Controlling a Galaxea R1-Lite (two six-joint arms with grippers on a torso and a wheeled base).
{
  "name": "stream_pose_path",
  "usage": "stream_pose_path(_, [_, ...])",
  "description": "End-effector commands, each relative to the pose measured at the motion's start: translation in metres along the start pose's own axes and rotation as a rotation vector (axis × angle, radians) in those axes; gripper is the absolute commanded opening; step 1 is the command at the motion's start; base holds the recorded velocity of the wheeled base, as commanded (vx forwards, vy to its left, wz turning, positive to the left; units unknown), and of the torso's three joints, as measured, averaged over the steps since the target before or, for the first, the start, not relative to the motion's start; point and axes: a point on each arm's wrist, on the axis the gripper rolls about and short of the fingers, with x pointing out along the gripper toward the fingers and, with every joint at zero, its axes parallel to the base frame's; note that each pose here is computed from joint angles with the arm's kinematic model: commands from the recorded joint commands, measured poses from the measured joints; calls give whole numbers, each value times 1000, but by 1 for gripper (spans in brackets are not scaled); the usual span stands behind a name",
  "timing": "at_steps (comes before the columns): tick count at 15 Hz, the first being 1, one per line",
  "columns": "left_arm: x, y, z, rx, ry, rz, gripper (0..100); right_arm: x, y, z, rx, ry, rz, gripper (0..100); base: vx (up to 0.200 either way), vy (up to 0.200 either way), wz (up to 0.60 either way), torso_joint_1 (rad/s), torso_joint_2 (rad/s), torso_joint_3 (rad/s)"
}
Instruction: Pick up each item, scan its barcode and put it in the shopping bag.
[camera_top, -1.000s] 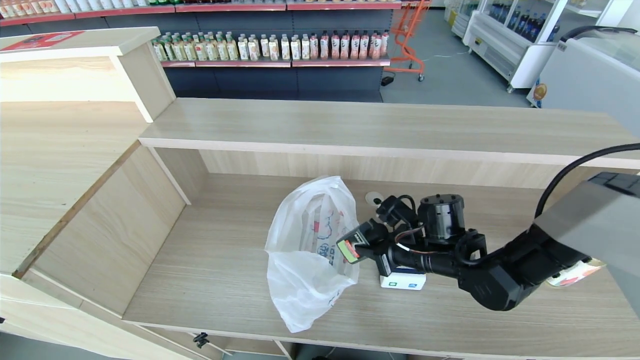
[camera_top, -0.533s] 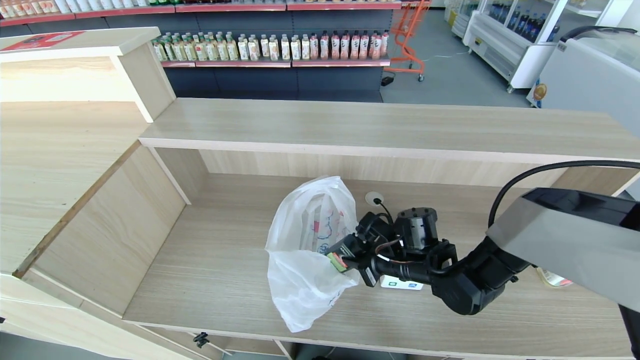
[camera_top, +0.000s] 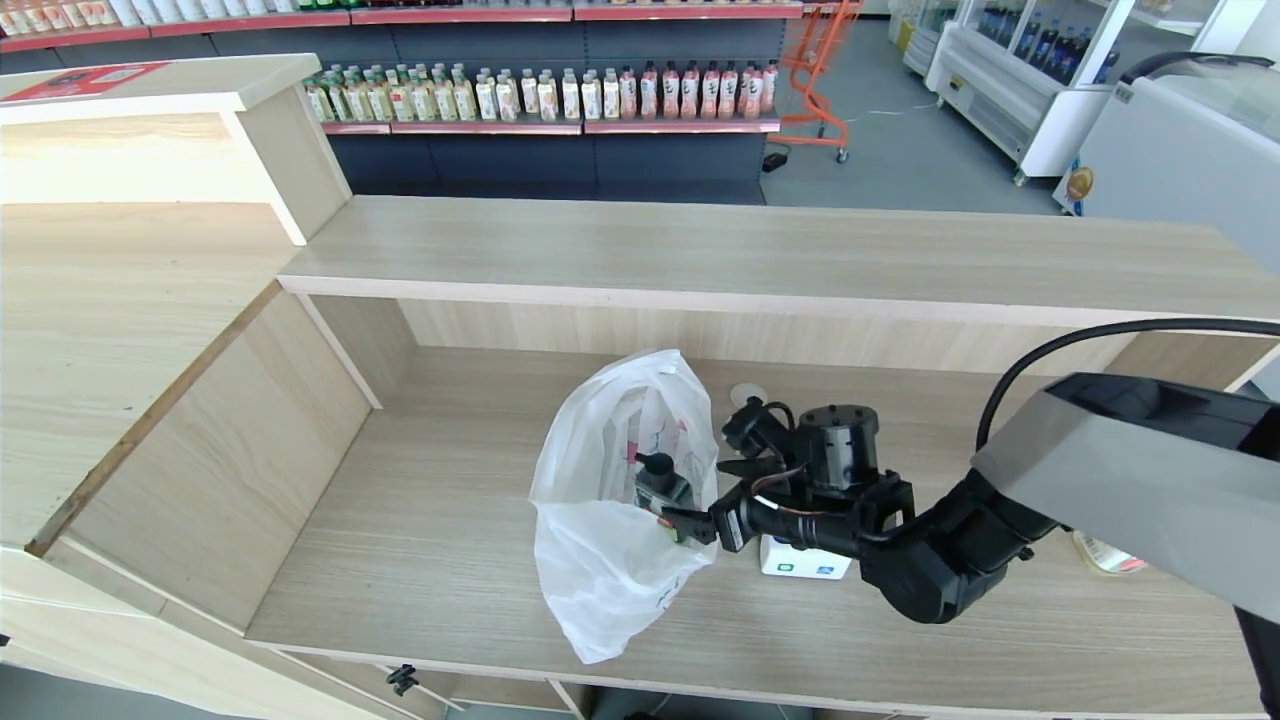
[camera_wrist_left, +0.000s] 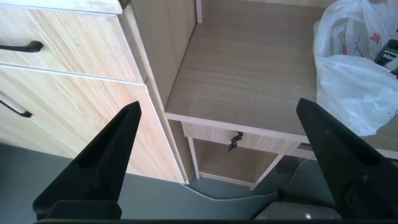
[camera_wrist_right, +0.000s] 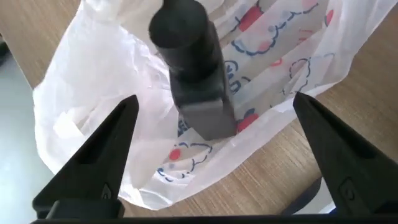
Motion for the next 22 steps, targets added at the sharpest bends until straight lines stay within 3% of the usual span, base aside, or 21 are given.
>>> stream_pose_path(1, [0, 0, 0, 0, 0, 1, 100, -20, -1, 41, 107, -102, -9, 100, 0, 0, 0, 0, 0, 0])
stream_pose_path(4, [0, 0, 0, 0, 0, 1, 100, -69, -14, 64, 242, -115, -62, 100, 0, 0, 0, 0, 0, 0])
stream_pose_path(6, [0, 0, 0, 0, 0, 1, 100, -138, -2, 90, 275, -163, -42, 100, 0, 0, 0, 0, 0, 0])
stream_pose_path(8, [0, 0, 0, 0, 0, 1, 100, -216, 13, 103, 234, -169, -105, 100, 0, 0, 0, 0, 0, 0])
stream_pose_path(11, [0, 0, 0, 0, 0, 1, 100, -272, 31, 98, 163, -172, -206, 100, 0, 0, 0, 0, 0, 0])
stream_pose_path(17, [0, 0, 0, -1, 1, 1, 100, -285, 24, 79, 218, -105, -287, 100, 0, 0, 0, 0, 0, 0])
stream_pose_path(22, [0, 0, 0, 0, 1, 1, 100, -285, 21, 74, 229, -87, -310, 100, -200, 0, 0, 7, 7, 1])
